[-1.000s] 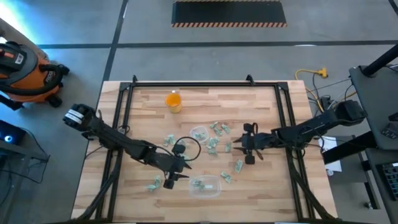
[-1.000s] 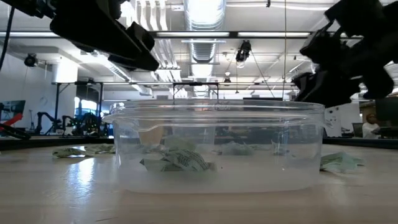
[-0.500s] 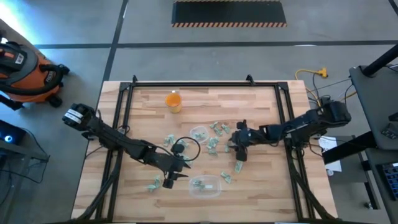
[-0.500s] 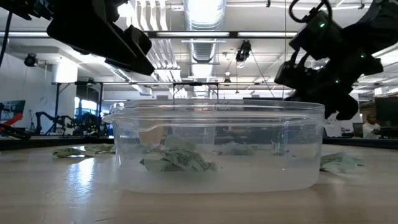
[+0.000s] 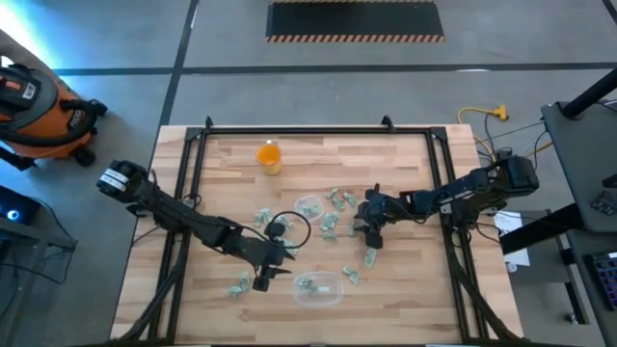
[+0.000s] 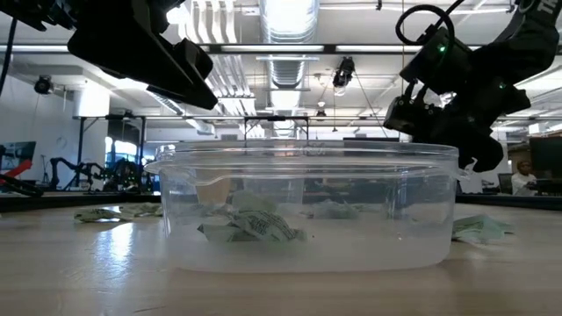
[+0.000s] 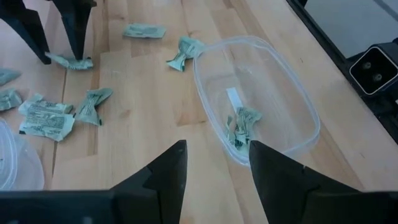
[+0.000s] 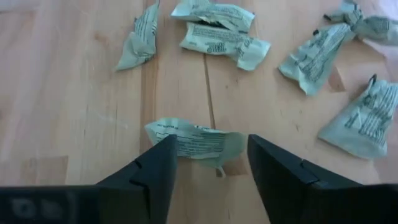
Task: Pick and place Stevia / Truvia into bins
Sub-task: Put the white stevia packet into the top transparent bin
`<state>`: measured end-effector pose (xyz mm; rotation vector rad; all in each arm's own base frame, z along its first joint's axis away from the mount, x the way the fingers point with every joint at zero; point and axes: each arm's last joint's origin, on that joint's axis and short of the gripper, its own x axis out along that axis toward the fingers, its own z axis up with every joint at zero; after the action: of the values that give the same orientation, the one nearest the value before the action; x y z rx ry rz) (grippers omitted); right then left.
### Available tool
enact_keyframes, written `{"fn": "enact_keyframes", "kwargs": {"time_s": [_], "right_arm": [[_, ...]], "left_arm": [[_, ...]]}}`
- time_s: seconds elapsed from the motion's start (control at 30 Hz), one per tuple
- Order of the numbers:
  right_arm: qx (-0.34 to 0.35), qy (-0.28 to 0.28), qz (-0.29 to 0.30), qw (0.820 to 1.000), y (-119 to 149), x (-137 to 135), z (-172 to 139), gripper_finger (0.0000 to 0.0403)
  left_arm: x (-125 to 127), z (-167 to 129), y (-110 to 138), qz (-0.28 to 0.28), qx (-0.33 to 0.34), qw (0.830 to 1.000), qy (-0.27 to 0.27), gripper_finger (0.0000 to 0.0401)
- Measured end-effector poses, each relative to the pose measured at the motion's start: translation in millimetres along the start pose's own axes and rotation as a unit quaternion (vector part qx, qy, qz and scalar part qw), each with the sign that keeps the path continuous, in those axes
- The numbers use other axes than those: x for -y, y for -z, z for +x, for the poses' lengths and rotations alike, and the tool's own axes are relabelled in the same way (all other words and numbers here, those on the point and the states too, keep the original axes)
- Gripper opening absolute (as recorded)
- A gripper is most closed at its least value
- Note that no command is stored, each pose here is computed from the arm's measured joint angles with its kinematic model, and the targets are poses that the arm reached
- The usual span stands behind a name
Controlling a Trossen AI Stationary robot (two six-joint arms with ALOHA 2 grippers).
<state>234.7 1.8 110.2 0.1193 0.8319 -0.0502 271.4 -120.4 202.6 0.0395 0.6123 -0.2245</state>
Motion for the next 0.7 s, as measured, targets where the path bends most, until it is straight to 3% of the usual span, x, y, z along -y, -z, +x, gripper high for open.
{"fn": "enact_keyframes", "kwargs": {"time_s": [0.33, 0.57, 0.7], "right_arm": [[0.015, 0.01, -0.035, 0.999, -10, -1, -1, 0.002], [0.039, 0.012, -0.047, 0.998, -26, -3, -2, 0.0009], [0.07, 0.04, -0.062, 0.995, -47, -3, -4, 0.0009]], "left_arm": [[0, 0, 1, 0.0, -0.002, 1.0, -0.004, 0.0158], [0, 0, 3, 0.0, -0.014, 1.0, -0.006, 0.0158], [-1, 0, 5, 0.001, -0.024, 1.0, -0.008, 0.0157]]}}
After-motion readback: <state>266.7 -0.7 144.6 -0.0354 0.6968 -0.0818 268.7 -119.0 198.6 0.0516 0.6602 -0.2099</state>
